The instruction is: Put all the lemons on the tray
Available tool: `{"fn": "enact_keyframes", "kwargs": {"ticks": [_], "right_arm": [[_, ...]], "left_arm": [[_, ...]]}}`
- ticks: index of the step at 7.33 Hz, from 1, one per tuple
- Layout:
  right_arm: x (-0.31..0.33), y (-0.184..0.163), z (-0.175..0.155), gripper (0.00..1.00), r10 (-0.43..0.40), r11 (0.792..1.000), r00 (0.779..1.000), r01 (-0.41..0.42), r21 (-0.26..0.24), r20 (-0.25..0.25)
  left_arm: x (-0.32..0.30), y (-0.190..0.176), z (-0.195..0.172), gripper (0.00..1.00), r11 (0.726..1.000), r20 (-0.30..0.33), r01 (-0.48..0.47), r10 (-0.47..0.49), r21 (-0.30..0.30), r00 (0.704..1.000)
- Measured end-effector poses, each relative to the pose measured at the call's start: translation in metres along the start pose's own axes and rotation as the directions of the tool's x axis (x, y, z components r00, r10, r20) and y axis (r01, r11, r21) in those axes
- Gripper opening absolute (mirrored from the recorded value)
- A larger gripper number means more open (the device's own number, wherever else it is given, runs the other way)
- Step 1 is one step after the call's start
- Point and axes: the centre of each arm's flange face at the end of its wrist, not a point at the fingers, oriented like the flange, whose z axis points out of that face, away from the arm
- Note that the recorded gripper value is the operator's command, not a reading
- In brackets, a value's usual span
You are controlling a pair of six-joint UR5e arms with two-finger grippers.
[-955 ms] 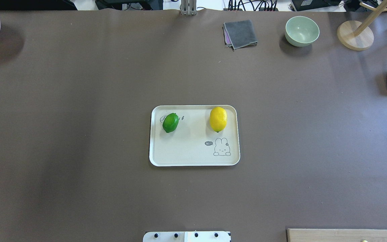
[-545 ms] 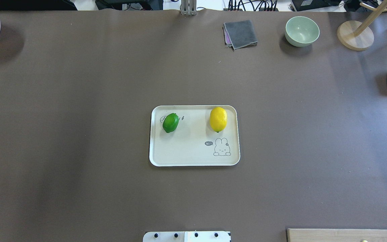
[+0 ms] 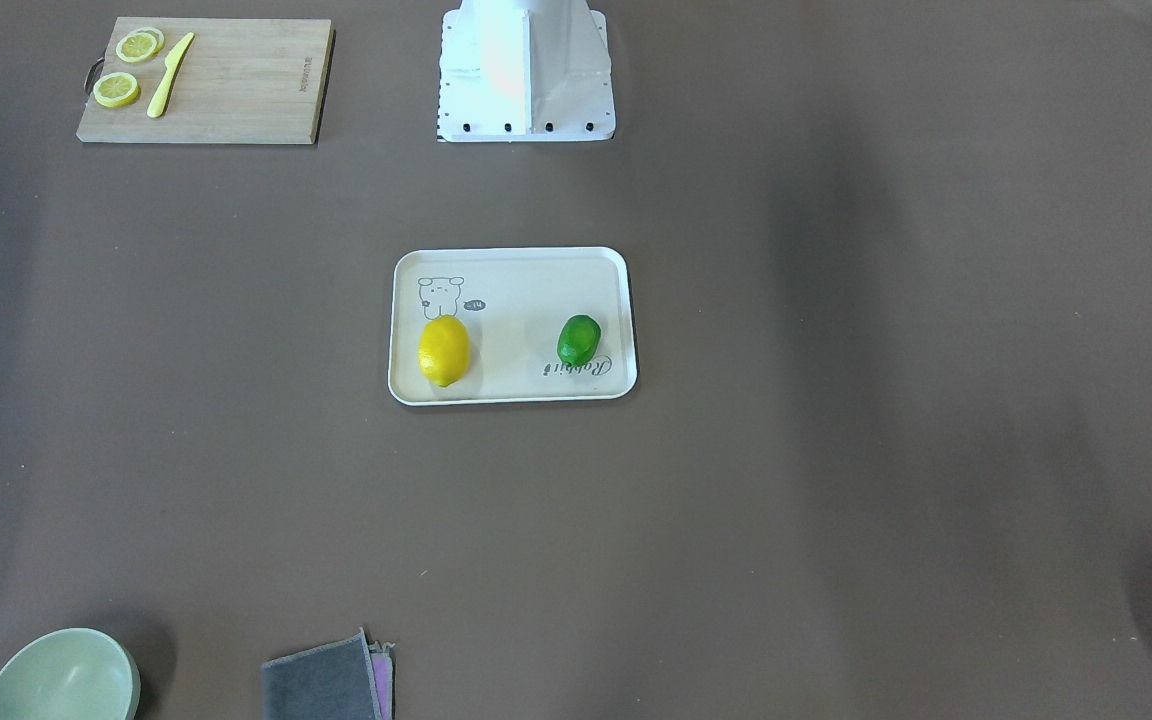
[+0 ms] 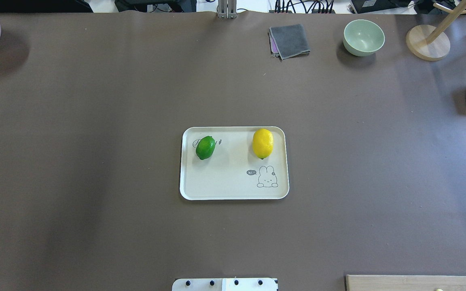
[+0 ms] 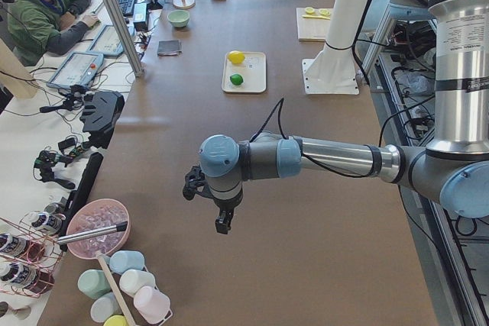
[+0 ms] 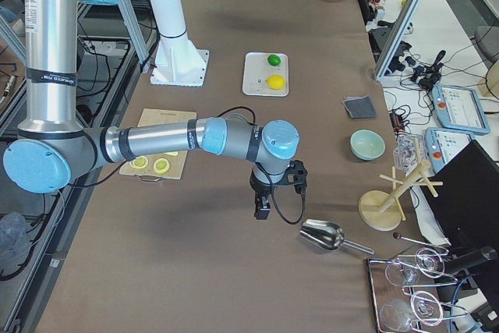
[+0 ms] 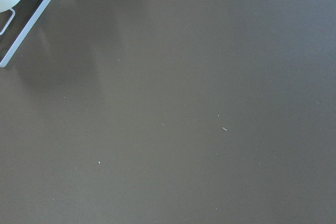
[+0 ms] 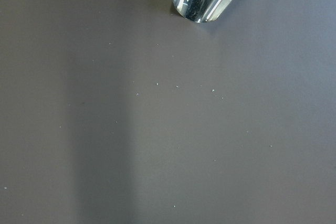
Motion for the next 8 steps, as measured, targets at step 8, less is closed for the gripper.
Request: {"fn": "enact_keyframes", "kwargs": {"ticks": [8], "right_arm": [[0.005, 0.015, 0.011, 1.0, -0.045, 0.998, 0.999, 0.044, 0.05, 0.016]], "left_arm": [[0.014, -0.007, -0.015, 1.0, 0.998, 0.01, -0.048, 0.048, 0.036, 0.999]]}}
